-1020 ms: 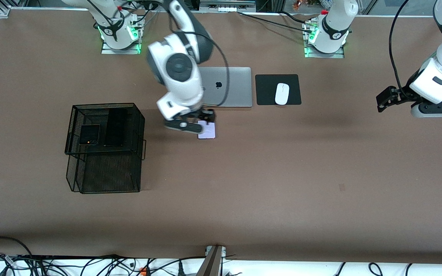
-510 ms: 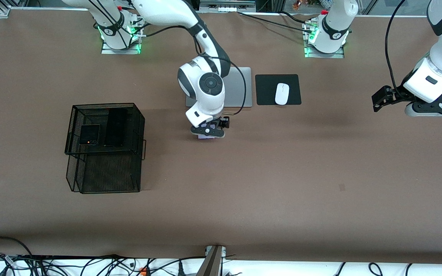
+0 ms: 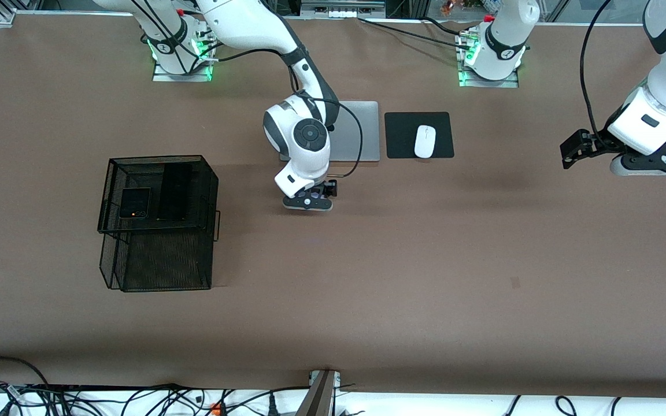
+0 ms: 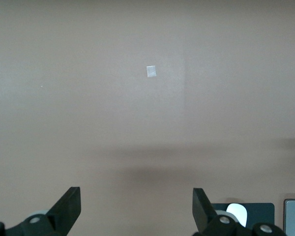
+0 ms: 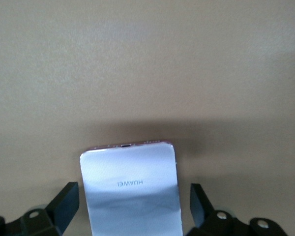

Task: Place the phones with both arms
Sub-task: 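Grasp the white Huawei phone with the right gripper and lift it, then carry the Huawei phone with the right gripper into the mesh basket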

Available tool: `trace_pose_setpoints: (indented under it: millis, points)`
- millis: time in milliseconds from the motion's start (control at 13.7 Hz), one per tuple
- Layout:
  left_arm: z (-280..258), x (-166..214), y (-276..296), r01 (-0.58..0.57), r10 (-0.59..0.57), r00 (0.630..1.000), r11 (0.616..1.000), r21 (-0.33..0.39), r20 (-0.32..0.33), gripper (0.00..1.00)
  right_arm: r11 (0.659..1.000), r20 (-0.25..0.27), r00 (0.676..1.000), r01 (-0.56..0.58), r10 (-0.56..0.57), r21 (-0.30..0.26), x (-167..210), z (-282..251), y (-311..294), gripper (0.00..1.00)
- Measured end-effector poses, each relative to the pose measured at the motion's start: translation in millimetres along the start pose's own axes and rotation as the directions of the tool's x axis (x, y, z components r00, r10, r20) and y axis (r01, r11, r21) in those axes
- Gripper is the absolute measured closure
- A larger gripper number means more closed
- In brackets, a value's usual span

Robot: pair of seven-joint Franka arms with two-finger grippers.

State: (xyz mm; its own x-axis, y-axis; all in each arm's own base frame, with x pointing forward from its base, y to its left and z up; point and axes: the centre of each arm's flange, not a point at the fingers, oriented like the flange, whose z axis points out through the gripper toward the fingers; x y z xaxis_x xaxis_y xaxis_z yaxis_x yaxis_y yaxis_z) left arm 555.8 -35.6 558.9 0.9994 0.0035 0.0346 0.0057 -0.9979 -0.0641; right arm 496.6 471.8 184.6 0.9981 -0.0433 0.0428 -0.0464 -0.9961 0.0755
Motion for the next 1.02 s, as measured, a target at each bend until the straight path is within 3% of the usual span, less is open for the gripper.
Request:
trace_pose_setpoints:
  millis: [218,364,655,1020]
  points:
    - [0,0,0,0.000,0.000,1.000,1.000,0.000,-0.001,0.00,1.000,-0.007,1.000,0.018,-0.018,0.001,-2,9,1,0.02]
    - [0,0,0,0.000,0.000,1.000,1.000,0.000,-0.002,0.00,1.000,-0.012,1.000,0.025,-0.025,0.003,-1,10,1,0.17]
    - [0,0,1,-0.001,0.001,1.000,1.000,0.000,-0.002,0.00,0.999,-0.007,0.999,0.038,-0.038,0.007,2,-4,-2,0.17]
    - [0,0,2,-0.003,0.003,1.000,1.000,0.000,-0.002,0.00,1.000,0.038,0.999,-0.005,0.004,0.008,46,-163,19,0.17]
